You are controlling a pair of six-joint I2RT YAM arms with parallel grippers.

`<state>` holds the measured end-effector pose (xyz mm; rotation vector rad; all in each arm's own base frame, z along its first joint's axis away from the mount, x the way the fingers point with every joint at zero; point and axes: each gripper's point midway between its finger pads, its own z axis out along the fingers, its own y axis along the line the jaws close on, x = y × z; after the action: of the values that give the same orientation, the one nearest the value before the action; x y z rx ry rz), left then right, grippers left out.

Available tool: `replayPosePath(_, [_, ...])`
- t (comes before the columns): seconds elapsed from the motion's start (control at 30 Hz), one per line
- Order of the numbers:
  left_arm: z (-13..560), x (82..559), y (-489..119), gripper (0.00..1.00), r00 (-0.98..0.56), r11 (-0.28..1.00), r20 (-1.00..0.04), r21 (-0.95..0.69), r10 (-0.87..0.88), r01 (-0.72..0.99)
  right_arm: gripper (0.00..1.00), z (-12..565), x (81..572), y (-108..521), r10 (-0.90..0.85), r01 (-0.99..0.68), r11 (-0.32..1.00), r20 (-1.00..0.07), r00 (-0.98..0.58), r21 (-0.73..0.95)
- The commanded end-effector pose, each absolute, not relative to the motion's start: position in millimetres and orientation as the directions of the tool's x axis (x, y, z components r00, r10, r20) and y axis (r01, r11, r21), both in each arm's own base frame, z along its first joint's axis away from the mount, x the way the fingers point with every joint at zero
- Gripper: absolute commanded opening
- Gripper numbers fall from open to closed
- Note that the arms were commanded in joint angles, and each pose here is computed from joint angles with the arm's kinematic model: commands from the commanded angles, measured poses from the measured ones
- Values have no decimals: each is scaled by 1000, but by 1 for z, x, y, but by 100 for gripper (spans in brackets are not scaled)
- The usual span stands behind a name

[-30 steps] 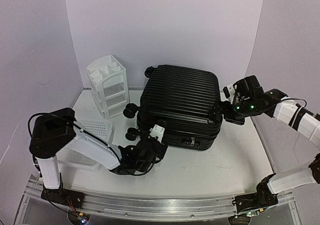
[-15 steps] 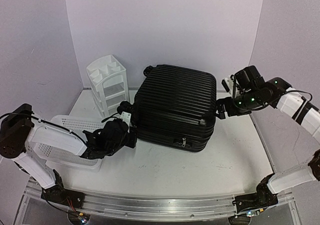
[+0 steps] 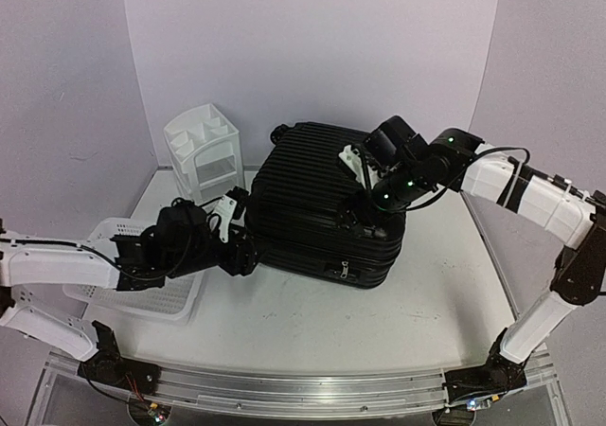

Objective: Open, take out, and arrange the luggage

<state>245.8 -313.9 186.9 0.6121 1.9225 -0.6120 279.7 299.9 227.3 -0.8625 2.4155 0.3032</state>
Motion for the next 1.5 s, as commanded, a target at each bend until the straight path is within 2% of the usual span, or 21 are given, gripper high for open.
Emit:
replayPosePath(0.0, [254, 229, -310, 79, -326, 660, -931, -143, 163, 737, 98, 223, 281, 300, -520, -643, 765, -580, -627, 9])
replayPosePath(0.2, [287, 295, -278, 90, -456, 775, -879, -189, 141, 603, 98, 200, 279, 281, -529, -606, 794, -543, -653, -46])
replayPosePath(0.33, [287, 329, -280, 93, -555, 757, -827, -304, 92, 578, 98, 197, 271, 272, -512, -589, 807, -536, -671, -34])
replayPosePath(0.43, [281, 337, -293, 99, -586, 716, -798, -328, 138, 616, 98, 201, 263, 265, -491, -580, 814, -547, -678, -11])
replayPosePath(0.63, [249, 316, -319, 99, -659, 574, -718, -450, 222, 684, 98, 200, 258, 260, -484, -577, 817, -550, -681, -4])
replayPosePath(0.73, [231, 310, -328, 99, -717, 541, -654, -523, 241, 659, 98, 203, 259, 261, -480, -577, 817, -559, -676, -4])
replayPosePath(0.9, [229, 290, -356, 89, -779, 419, -575, -662, 248, 622, 98, 210, 262, 259, -480, -577, 816, -582, -657, -22])
replayPosePath(1.2, [248, 214, -469, 88, -727, 98, -556, -764, 402, 638, 98, 219, 266, 248, -490, -563, 822, -605, -627, -83])
replayPosePath(1.37, [267, 206, -475, 91, -700, 59, -599, -742, 389, 668, 98, 223, 265, 234, -513, -554, 821, -603, -611, -137])
replayPosePath(1.47, [276, 202, -470, 93, -682, 41, -624, -726, 382, 687, 98, 224, 255, 227, -575, -613, 771, -603, -553, -173])
